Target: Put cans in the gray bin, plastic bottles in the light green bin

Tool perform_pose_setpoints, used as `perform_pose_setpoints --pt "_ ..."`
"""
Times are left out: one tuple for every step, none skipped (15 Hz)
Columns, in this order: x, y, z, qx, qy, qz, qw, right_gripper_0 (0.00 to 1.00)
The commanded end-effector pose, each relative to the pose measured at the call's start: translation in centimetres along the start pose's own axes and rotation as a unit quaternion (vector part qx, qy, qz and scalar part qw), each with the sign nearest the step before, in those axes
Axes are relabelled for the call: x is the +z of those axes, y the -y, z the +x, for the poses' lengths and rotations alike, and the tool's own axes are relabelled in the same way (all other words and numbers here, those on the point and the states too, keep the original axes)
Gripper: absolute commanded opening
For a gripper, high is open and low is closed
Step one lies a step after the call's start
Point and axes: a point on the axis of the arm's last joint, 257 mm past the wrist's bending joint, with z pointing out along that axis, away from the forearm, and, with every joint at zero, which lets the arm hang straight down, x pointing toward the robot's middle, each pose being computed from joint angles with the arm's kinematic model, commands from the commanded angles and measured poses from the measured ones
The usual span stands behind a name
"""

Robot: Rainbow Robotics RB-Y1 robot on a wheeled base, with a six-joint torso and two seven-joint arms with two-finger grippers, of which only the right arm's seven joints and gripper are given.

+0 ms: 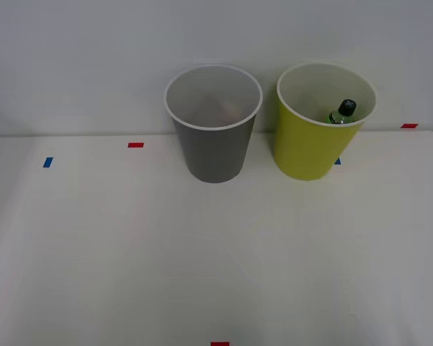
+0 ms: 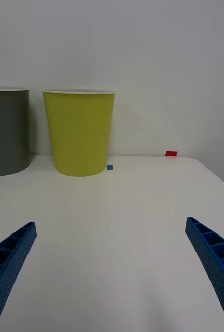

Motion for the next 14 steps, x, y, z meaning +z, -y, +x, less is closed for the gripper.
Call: perform_pose_setpoints --pt "0.00 0.01 0.00 0.000 0.000 0.000 1.000 1.00" --pt "0.00 0.01 0.00 0.000 0.000 0.000 1.000 1.00" --pt "0.00 0.01 0.00 0.000 0.000 0.000 1.000 1.00" --pt "0.00 0.01 0.00 0.000 0.000 0.000 1.000 1.00" --pt "0.00 0.01 0.00 0.000 0.000 0.000 1.000 1.00" --pt "0.00 0.01 0.00 0.000 0.000 0.000 1.000 1.00" --pt "0.00 0.01 0.00 0.000 0.000 0.000 1.000 1.00" --pt "0.00 0.01 0.00 0.000 0.000 0.000 1.000 1.00" --pt "0.00 0.01 0.00 0.000 0.000 0.000 1.000 1.00" --pt "0.00 0.01 0.00 0.000 0.000 0.000 1.000 1.00" --pt "0.00 0.01 0.00 0.000 0.000 0.000 1.000 1.00" --pt "0.00 0.01 0.00 0.000 0.000 0.000 1.000 1.00" --pt "0.00 0.01 0.00 0.000 0.000 0.000 1.000 1.00" --pt "0.00 0.01 0.00 0.000 0.000 0.000 1.000 1.00"
